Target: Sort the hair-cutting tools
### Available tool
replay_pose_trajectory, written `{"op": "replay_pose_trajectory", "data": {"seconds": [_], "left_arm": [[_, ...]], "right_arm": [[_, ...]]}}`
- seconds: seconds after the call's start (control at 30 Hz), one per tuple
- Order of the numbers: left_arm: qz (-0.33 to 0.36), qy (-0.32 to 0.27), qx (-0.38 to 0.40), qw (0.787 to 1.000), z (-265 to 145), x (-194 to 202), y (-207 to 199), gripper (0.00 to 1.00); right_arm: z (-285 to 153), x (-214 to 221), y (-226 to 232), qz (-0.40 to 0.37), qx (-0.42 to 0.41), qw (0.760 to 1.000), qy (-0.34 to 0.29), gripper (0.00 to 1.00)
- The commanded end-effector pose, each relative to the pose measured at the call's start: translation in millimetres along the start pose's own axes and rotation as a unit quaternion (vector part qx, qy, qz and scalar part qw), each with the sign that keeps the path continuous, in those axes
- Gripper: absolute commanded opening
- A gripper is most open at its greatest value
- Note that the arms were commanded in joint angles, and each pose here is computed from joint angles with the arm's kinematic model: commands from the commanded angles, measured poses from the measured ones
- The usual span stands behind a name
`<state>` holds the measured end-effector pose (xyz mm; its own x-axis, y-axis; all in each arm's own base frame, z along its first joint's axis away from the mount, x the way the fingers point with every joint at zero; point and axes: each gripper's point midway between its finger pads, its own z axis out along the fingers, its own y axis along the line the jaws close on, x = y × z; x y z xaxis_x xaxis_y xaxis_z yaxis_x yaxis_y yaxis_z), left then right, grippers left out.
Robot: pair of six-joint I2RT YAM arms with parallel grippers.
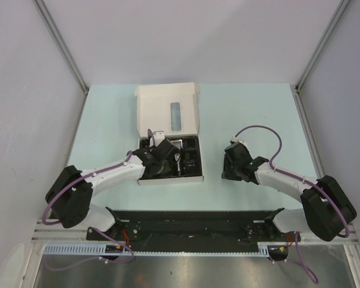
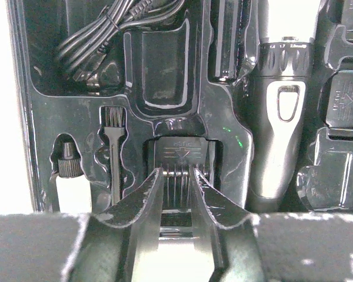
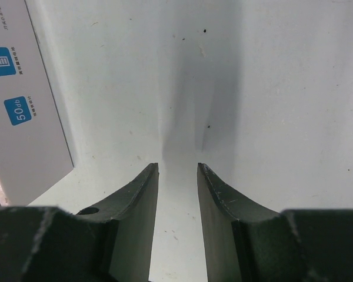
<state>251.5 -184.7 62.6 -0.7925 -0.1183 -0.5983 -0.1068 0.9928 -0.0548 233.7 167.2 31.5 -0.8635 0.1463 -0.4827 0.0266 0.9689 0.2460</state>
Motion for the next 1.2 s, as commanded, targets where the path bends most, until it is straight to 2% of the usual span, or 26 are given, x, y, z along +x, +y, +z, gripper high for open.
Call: {"op": "replay_pose_trajectory", "data": {"seconds": [0.0,0.23,0.33,0.47,0.6,0.67,0.7,0.77,0.8,0.87,0.9,1.07,1.1,1.17], "left_arm": [[-0.001,-0.024,0.019,1.0,-12.2,-20.9,-7.6,0.3],[-0.012,-0.072,0.063,0.995,-44.2,-62.9,-21.2,0.44],[-0.027,-0.066,0.084,0.994,-49.8,-70.9,-18.9,0.48],[-0.053,-0.08,0.101,0.99,-62.7,-87.2,-2.8,0.53],[-0.043,-0.101,0.123,0.986,-79.4,-98.3,4.6,0.6],[-0.03,-0.109,0.13,0.985,-84.7,-101.2,7.5,0.63],[-0.03,-0.119,0.137,0.983,-91.9,-105.0,8.6,0.64],[-0.018,-0.126,0.145,0.981,-97.4,-105.6,10.6,0.69],[-0.016,-0.133,0.152,0.979,-103.4,-106.8,12.0,0.71],[-0.007,-0.138,0.159,0.978,-107.7,-107.3,13.0,0.77],[-0.001,-0.138,0.169,0.976,-111.3,-106.9,11.5,0.79],[0.037,-0.134,0.207,0.968,-120.1,-103.7,6.0,0.86],[0.046,-0.133,0.214,0.967,-121.6,-101.9,4.8,0.88],[0.068,-0.136,0.229,0.962,-126.5,-99.5,4.0,1.0]], "right_arm": [[-8.4,-9.5,4.8,0.012,-0.01,1.0,-0.023,0.38],[-28.8,-25.3,8.3,0.032,-0.029,0.998,-0.047,0.39],[-41.3,-34.4,4.5,0.04,-0.025,0.997,-0.061,0.4],[-56.1,-48.6,-21.3,0.076,0.014,0.994,-0.077,0.42],[-69.2,-45.6,-60.6,0.138,0.072,0.985,-0.07,0.43],[-76.6,-46.3,-77.5,0.177,0.102,0.976,-0.072,0.43],[-84.2,-33.9,-99.9,0.208,0.148,0.965,-0.053,0.45],[-100.5,-37.5,-121.2,0.242,0.187,0.948,-0.082,0.48],[-107.4,-34.4,-133.0,0.262,0.208,0.938,-0.087,0.55],[-116.2,-38.6,-137.3,0.29,0.207,0.928,-0.108,0.62],[-119.5,-38.7,-146.7,0.325,0.218,0.914,-0.11,0.68],[-120.1,-25.0,-159.4,0.403,0.229,0.885,-0.051,0.77],[-128.6,-35.0,-160.9,0.403,0.233,0.883,-0.063,0.83],[-146.4,-38.3,-175.3,0.403,0.277,0.869,-0.077,0.96]]}}
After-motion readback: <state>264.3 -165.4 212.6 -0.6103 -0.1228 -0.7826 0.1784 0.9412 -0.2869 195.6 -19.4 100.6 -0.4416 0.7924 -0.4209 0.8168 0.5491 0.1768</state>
